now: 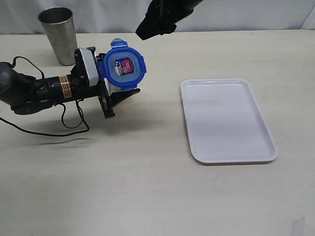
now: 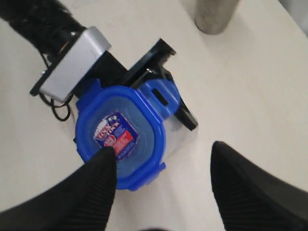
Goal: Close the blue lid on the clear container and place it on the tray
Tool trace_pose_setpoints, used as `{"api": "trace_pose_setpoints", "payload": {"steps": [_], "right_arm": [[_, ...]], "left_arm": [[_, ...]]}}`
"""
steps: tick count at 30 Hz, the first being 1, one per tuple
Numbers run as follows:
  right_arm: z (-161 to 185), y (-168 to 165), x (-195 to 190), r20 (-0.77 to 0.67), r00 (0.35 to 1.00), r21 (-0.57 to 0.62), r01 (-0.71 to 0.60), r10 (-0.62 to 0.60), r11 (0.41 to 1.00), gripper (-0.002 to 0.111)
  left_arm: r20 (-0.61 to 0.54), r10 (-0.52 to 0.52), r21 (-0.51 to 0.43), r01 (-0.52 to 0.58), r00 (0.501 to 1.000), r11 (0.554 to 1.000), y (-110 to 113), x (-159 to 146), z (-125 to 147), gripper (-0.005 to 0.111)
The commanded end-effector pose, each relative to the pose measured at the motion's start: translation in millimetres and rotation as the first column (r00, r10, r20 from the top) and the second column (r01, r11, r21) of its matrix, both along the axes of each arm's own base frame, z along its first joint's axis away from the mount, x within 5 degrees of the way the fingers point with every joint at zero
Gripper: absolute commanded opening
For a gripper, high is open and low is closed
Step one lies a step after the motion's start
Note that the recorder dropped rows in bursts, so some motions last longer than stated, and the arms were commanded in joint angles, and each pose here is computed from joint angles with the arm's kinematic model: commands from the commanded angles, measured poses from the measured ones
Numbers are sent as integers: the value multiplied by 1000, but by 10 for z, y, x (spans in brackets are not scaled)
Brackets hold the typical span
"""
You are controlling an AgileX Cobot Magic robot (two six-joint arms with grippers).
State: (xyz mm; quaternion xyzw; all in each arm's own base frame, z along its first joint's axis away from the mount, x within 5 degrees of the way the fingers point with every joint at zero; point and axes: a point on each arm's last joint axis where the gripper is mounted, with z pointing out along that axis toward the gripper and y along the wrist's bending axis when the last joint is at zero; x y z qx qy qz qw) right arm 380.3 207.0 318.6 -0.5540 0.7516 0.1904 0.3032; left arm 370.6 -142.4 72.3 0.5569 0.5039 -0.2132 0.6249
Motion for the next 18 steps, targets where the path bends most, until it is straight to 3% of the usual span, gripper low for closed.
{"api": "trace_pose_setpoints", "payload": {"steps": [1,4,5,9,18], "right_arm": [[11,272,-231,142,937,-111,-305,318,946,53],[-36,463,-296,195,910,-178,-334,366,926,50],[-85,543,-299,230,901,-256,-308,367,916,50],[-378,648,-240,203,901,-402,-281,384,872,50],[-772,713,-140,121,911,-430,-310,394,848,48]], "left_arm": [[98,-27,53,21,995,998,5,2,2,0],[132,-55,90,43,990,995,1,-13,-16,0],[150,-67,107,51,986,993,-6,-20,-23,0],[152,-68,101,53,986,993,-8,-21,-18,0],[149,-69,88,56,986,995,-10,-24,-8,0]]}}
